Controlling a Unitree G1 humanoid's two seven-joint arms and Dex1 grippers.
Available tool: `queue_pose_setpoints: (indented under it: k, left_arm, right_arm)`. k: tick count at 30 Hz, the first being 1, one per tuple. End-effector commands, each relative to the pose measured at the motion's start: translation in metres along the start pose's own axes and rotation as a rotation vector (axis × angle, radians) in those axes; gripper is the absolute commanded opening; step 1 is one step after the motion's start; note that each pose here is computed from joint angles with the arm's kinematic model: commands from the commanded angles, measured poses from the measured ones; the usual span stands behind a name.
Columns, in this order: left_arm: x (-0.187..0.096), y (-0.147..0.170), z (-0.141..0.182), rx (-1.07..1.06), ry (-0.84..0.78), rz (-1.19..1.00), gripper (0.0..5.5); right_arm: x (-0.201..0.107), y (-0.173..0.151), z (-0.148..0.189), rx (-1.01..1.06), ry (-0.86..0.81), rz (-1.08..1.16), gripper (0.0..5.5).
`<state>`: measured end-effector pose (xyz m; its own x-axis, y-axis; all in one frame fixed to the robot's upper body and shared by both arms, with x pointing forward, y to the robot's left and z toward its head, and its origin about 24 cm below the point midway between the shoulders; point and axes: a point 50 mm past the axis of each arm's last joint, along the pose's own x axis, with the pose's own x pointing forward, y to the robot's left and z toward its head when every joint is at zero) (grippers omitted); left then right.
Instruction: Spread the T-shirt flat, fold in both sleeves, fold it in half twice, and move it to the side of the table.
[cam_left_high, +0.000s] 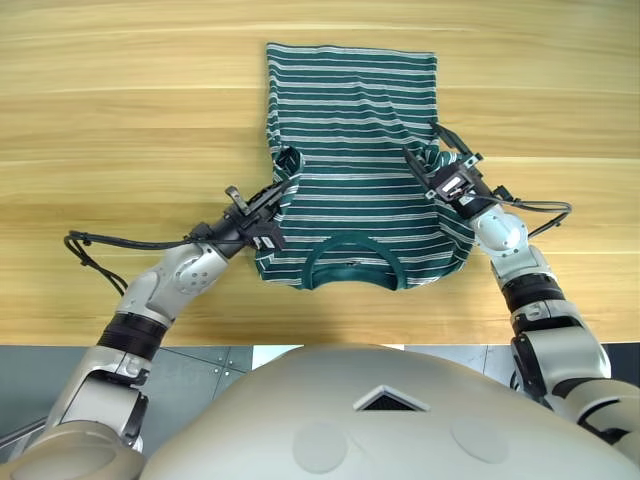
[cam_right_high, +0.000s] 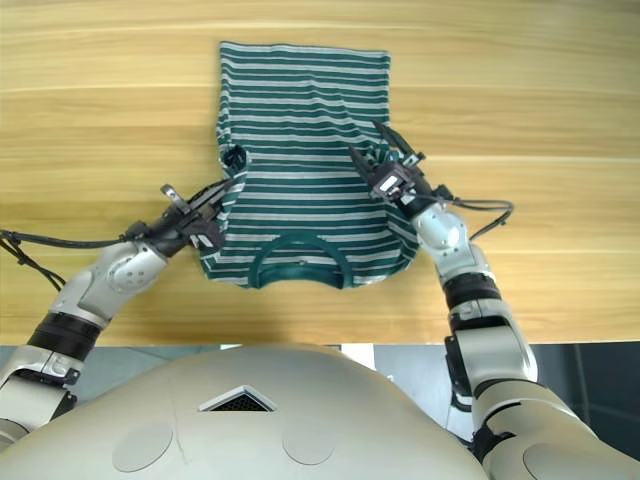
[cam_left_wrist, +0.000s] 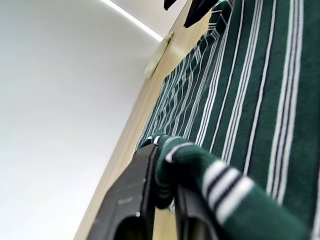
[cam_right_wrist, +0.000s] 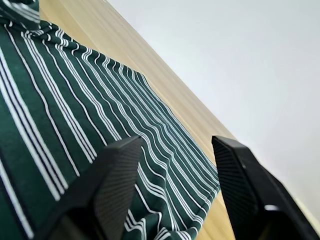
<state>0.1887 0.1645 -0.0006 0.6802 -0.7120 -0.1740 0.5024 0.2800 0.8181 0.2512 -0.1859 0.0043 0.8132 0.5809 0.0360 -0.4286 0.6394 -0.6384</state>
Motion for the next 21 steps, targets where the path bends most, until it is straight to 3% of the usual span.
queue_pose_setpoints:
  k: [1, 11, 14, 17, 21]
  left_arm:
    - [-0.014, -0.052, -0.004, -0.117, 0.073, -0.252, 1.34]
    - [-0.009, -0.06, 0.0, -0.195, 0.044, -0.285, 3.1]
    - [-0.012, -0.069, 0.0, -0.171, 0.044, -0.356, 3.35]
    - [-0.003, -0.047, -0.005, -0.12, 0.031, -0.256, 3.35]
    - [0.023, 0.002, 0.016, -0.165, -0.153, 0.027, 3.35]
  right_arm:
    - [0.005, -0.003, 0.002, -0.013, -0.006, -0.005, 2.61]
    - [0.004, -0.009, 0.003, -0.029, -0.01, -0.017, 2.61]
    - [-0.003, -0.018, 0.005, -0.069, -0.01, -0.034, 2.61]
    - [-0.029, -0.054, 0.012, -0.168, 0.005, -0.14, 2.61]
    - [-0.086, -0.095, 0.034, -0.395, 0.088, -0.242, 2.61]
